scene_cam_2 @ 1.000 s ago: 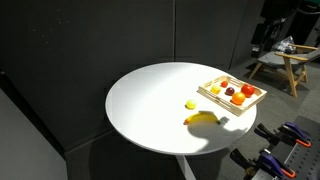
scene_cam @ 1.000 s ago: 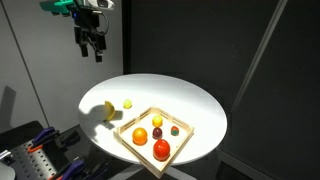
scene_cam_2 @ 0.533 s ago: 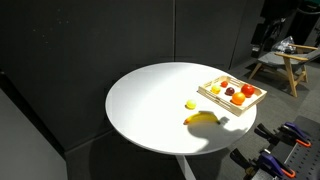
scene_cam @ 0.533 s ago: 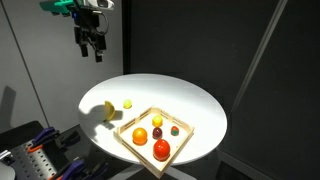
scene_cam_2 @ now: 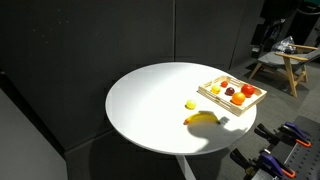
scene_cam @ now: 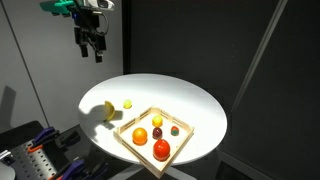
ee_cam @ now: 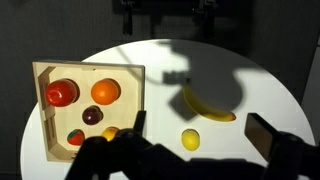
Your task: Remove the small yellow plastic fruit from the crate and put it on the table
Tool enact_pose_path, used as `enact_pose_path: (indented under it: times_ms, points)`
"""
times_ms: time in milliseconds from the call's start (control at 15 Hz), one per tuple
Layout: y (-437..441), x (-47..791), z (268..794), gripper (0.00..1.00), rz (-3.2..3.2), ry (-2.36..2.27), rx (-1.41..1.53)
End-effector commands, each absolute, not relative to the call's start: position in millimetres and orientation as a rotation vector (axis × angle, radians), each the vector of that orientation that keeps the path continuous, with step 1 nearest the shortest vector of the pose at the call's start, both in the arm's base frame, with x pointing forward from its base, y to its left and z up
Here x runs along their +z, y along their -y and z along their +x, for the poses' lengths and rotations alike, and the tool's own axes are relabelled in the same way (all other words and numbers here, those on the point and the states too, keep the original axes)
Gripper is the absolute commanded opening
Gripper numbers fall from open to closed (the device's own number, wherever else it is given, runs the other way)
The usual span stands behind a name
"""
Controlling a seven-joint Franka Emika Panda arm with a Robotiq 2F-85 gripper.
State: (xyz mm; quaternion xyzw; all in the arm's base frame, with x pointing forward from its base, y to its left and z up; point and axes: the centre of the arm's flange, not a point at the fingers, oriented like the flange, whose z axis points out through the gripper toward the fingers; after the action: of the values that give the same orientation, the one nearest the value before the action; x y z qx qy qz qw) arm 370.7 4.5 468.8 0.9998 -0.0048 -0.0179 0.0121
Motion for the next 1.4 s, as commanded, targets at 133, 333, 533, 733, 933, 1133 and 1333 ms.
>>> enact_pose_path:
  times_ms: [133,333,533,733,933,1133,1333]
  points:
    - [-3,469,384,1.0,3.131,0.038,-0.098]
    - [0,467,394,1.0,3.134,0.05,-0.115]
    - [4,467,404,1.0,3.14,0.07,-0.134]
    - [14,468,419,1.0,3.145,0.109,-0.141]
    - [27,468,434,1.0,3.152,0.152,-0.134]
    - [42,465,447,1.0,3.155,0.185,-0.112]
    - [55,459,456,1.0,3.158,0.217,-0.054]
